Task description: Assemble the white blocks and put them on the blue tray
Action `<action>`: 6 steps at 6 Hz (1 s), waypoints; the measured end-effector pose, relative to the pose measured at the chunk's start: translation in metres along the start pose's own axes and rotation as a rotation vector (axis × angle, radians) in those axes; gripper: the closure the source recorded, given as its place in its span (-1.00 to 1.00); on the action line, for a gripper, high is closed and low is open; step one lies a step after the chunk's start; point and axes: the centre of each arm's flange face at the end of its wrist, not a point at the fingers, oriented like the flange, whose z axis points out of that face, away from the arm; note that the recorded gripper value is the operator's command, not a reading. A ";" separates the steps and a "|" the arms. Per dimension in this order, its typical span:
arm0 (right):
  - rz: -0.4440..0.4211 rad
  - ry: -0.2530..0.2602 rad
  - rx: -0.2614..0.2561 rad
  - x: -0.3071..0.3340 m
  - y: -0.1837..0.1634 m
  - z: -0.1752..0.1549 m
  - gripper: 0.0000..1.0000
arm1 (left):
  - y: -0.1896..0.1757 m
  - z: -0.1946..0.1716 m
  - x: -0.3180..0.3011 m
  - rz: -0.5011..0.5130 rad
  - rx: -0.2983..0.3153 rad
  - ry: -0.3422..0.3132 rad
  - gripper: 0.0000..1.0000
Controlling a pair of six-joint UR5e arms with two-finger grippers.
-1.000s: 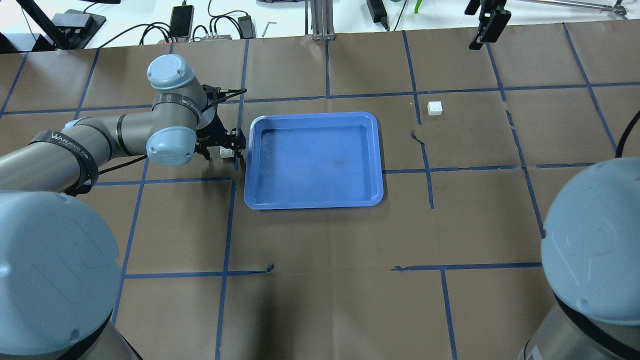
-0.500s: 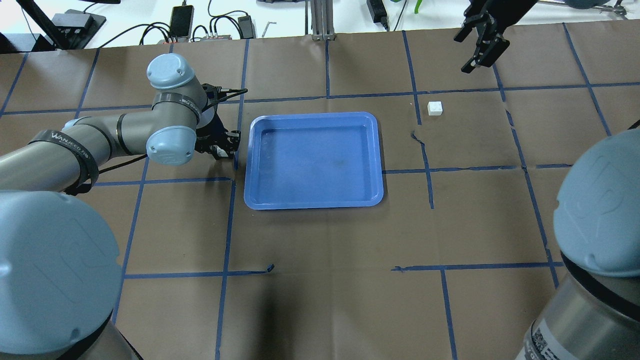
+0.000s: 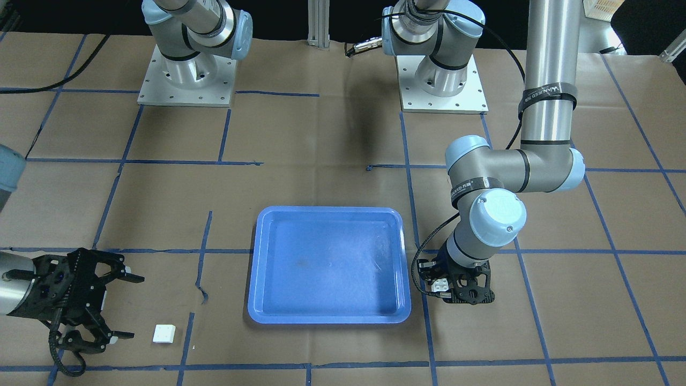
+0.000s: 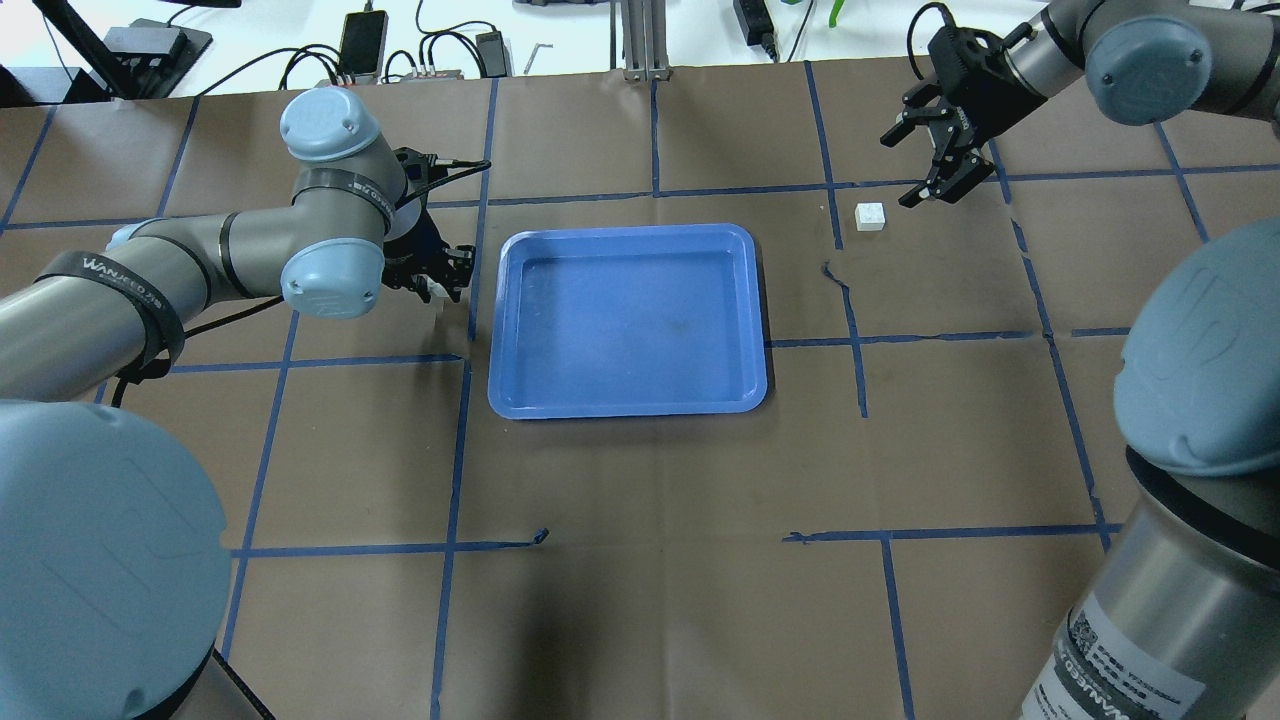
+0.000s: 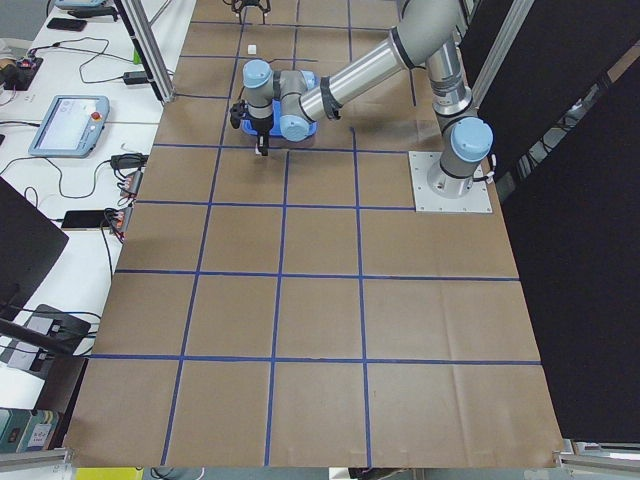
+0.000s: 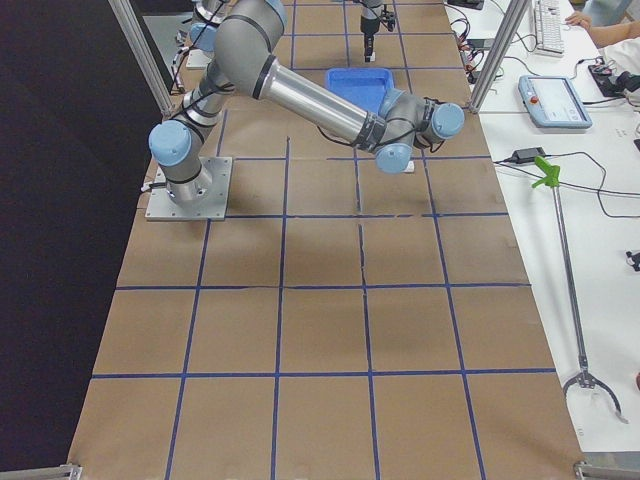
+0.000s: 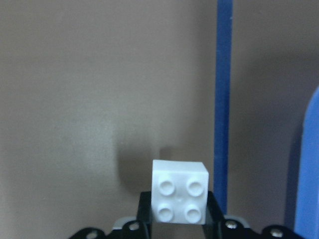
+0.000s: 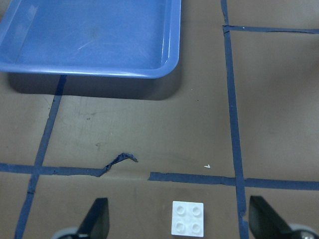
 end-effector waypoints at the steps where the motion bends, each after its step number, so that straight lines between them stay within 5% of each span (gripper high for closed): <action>1: -0.009 -0.007 0.009 0.003 0.017 0.020 -1.00 | 0.010 -0.022 0.019 0.155 0.009 0.003 0.94; 4: 0.013 -0.045 0.025 0.005 0.046 0.059 -0.91 | 0.041 -0.037 0.125 0.856 0.008 0.005 0.94; 6: 0.022 -0.050 0.028 0.005 0.051 0.064 -0.02 | 0.049 -0.019 0.174 1.245 0.018 0.004 0.93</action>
